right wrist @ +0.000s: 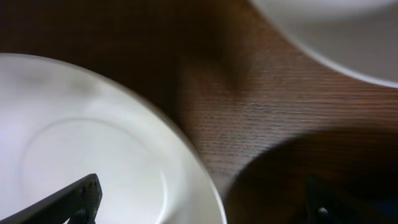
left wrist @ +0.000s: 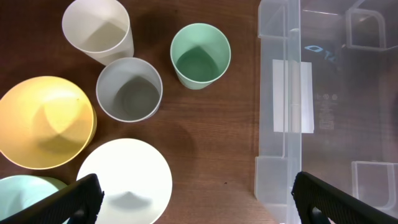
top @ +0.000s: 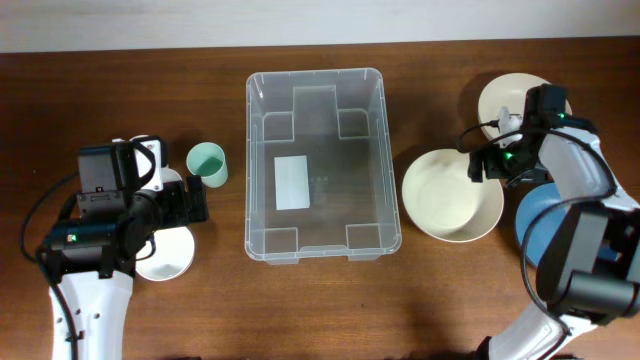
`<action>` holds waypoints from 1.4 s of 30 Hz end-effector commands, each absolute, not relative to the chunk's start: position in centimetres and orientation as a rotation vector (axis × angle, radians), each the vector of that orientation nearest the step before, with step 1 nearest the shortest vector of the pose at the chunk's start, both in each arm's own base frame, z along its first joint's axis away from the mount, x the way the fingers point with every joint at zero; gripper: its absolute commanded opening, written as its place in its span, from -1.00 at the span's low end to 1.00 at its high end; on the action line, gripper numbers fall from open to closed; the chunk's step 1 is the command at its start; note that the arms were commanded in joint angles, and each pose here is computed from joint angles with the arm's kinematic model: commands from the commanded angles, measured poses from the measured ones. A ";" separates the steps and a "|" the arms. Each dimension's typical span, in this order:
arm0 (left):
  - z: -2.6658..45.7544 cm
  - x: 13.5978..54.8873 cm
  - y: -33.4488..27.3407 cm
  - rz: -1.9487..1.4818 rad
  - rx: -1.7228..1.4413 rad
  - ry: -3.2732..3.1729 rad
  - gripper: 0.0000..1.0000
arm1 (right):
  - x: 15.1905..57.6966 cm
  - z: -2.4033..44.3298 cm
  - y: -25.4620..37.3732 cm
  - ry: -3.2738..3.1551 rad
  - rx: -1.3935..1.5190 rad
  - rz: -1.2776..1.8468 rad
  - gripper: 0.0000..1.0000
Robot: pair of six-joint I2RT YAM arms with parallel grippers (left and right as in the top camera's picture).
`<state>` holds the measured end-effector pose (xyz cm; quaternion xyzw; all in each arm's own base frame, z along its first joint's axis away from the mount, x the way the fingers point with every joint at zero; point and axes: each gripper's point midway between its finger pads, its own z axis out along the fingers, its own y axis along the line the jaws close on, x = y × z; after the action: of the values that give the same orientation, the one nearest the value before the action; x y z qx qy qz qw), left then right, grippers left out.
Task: Pack container
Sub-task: 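Grasp the rim of the cream plate with the right gripper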
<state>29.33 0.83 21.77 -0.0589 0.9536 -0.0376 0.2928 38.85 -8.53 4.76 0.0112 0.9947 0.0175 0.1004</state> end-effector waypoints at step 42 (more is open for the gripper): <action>23.0 30.0 0.8 -0.115 -0.162 2.498 0.99 | 38.6 -0.4 -5.5 3.015 0.139 0.380 -0.92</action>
<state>29.69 0.86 22.02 -0.0584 0.9510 -0.0373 0.3014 38.63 -5.49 0.62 0.0242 0.9908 0.1195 0.0586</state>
